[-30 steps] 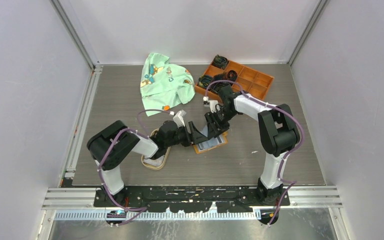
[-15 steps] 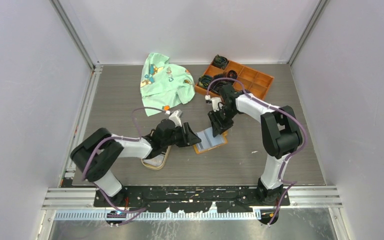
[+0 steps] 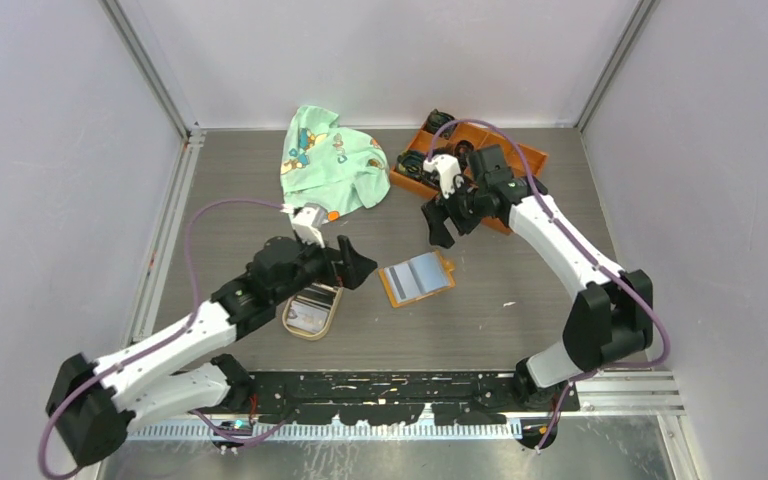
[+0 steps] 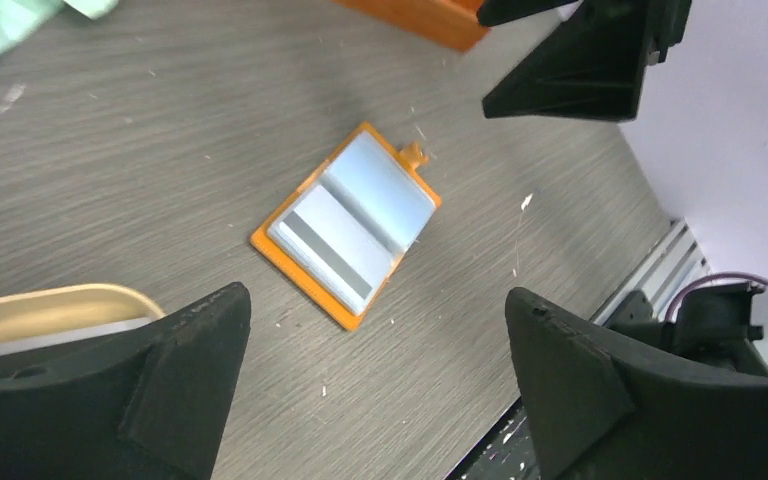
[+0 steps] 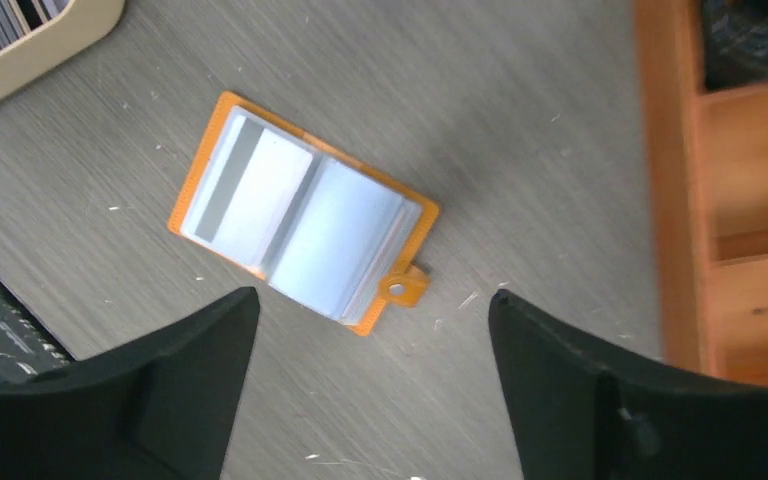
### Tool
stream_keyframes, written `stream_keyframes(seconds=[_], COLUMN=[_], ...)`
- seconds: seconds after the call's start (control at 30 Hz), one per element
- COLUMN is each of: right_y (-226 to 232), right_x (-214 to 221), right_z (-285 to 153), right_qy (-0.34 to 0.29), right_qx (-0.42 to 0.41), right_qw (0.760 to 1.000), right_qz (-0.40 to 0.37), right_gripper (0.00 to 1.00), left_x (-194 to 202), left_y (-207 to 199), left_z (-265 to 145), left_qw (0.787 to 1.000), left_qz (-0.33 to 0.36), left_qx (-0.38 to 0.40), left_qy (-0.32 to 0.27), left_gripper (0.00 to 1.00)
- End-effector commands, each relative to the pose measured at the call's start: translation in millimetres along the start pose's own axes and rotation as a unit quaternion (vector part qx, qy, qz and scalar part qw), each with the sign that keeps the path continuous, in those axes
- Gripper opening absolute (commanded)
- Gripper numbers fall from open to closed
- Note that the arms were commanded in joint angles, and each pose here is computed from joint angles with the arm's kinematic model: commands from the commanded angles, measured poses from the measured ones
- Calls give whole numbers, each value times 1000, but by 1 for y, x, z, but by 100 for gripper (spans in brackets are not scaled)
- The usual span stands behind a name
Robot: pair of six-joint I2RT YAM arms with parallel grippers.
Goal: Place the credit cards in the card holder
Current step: Insert the credit card into the card holder, then pick up the credit card from the storage box.
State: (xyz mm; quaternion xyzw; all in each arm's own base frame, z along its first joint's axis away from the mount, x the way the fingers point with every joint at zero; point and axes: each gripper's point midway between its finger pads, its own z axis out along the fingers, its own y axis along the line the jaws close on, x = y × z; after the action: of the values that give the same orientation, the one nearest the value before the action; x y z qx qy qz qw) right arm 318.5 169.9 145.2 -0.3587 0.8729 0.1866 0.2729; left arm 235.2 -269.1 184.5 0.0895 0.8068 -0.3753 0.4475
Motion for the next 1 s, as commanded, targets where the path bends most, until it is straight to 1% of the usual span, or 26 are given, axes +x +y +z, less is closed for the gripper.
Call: stream_keyframes(seconds=[0.0,0.03,0.07,0.1,0.17,0.2,0.3,0.43,0.57,0.63,0.67,0.8,0.97], right_y=[2,6,19,29,54,62,98,152,198,215,224,251,269], right_x=[-70,-81,-89,-92,-97,-99,-98,-96,-94,-90,-86,-75,-64], right_z=[-41,-44,-46,-48,-50,-45,-31,-11,17,33,42,66,92], right_qy=[-125,-141,-151,-148,-143,-141,-128,-85,-30,-1,14,54,86], right_qx=[16,4,-36,-70,-151,-176,-225,-313,-350,-361,-367,-367,-344], right_qw=[988,986,983,981,973,969,957,939,930,929,927,927,934], right_qz=[-94,-92,-99,-106,-100,-100,-133,-117,-103,-86,-79,-53,-43], right_gripper=[99,99,99,100,100,99,99,89,80,74,69,57,48], left_x=[-9,-11,-12,-13,-12,-10,3,22,35,40,43,57,70], left_y=[35,40,43,44,44,45,55,71,90,100,104,112,122], left_z=[-36,-44,-52,-59,-71,-77,-91,-103,-116,-123,-126,-130,-132], left_qw=[995,994,993,993,992,992,990,986,977,970,967,960,950], left_qz=[30,25,23,21,10,2,-28,-61,-85,-99,-105,-129,-151], left_qx=[-81,-94,-100,-101,-98,-97,-111,-139,-187,-215,-226,-245,-269], left_qy=[-41,-52,-59,-65,-73,-76,-76,-65,-58,-57,-56,-43,-34], left_gripper=[100,100,100,100,96,94,84,73,62,57,54,49,41])
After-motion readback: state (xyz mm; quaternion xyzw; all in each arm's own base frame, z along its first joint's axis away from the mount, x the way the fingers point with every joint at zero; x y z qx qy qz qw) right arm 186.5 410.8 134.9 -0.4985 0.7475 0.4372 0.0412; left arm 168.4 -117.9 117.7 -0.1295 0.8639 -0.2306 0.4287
